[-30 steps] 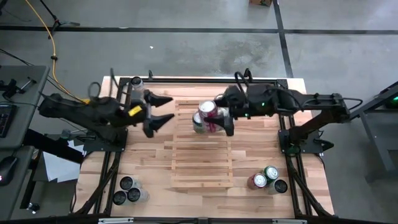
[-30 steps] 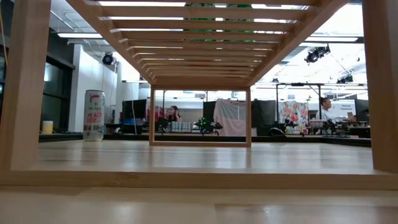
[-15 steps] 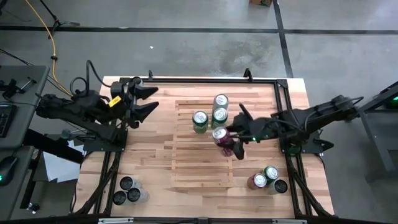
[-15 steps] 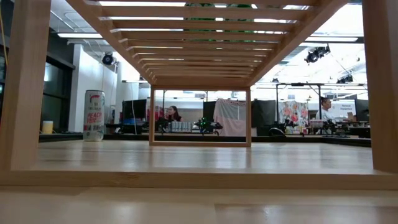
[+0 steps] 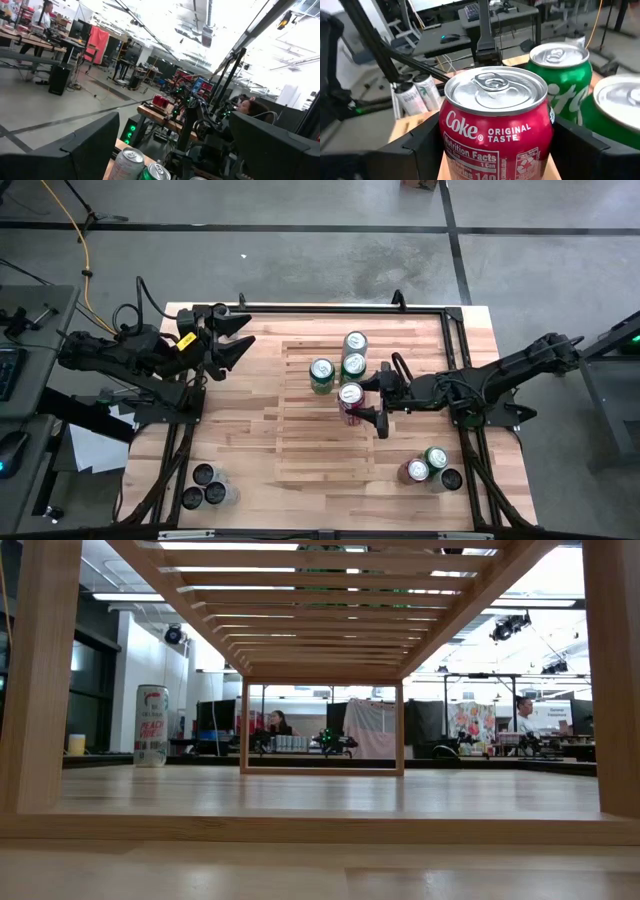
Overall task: Place canned beverage on shelf
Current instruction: Put the top red soda can on the shelf
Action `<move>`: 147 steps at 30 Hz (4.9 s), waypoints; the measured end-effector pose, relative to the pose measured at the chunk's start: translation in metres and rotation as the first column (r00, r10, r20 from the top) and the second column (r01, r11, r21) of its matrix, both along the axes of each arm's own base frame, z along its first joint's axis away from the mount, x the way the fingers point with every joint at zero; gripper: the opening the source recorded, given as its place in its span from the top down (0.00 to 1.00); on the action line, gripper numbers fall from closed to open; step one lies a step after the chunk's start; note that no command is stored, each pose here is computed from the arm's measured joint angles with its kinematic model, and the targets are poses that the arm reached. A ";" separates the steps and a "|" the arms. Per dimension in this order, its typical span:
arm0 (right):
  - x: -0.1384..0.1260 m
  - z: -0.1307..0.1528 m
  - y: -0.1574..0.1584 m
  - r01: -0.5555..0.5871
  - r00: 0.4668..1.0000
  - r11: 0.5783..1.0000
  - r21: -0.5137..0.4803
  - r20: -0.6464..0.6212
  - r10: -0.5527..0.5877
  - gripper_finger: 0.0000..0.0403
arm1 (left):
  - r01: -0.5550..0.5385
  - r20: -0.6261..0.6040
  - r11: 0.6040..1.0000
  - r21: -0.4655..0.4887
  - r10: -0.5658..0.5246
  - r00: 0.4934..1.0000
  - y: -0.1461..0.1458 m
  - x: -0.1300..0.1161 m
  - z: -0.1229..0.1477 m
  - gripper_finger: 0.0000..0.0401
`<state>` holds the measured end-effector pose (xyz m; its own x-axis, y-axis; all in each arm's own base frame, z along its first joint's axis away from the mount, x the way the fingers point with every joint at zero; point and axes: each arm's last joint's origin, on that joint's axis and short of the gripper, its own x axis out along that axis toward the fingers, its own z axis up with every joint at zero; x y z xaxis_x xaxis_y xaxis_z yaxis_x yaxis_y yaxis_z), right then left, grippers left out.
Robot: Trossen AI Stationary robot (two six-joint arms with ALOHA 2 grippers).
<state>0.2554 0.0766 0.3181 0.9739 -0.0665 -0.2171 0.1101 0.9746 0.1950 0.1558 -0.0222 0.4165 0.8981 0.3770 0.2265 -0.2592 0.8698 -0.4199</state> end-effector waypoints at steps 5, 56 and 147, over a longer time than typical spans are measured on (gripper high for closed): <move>0.000 0.000 0.001 -0.033 0.999 0.977 -0.210 -0.019 0.029 0.31 | -0.020 -0.002 1.000 -0.006 0.020 1.000 0.001 0.000 0.000 0.08; -0.004 -0.014 -0.010 0.067 0.982 0.972 -0.227 -0.160 -0.105 0.24 | -0.041 -0.004 0.999 -0.011 0.041 0.999 0.001 0.000 -0.001 0.08; -0.062 -0.014 0.009 -0.015 0.764 0.987 0.161 -0.635 0.115 0.96 | -0.042 -0.013 0.999 0.013 0.043 0.999 0.001 0.000 0.000 0.08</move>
<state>0.1934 0.0855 0.3040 0.6049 0.0711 -0.7931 0.1954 0.9523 0.2343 0.1556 -0.0212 0.4160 0.8844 0.4120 0.2195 -0.3017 0.8632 -0.4047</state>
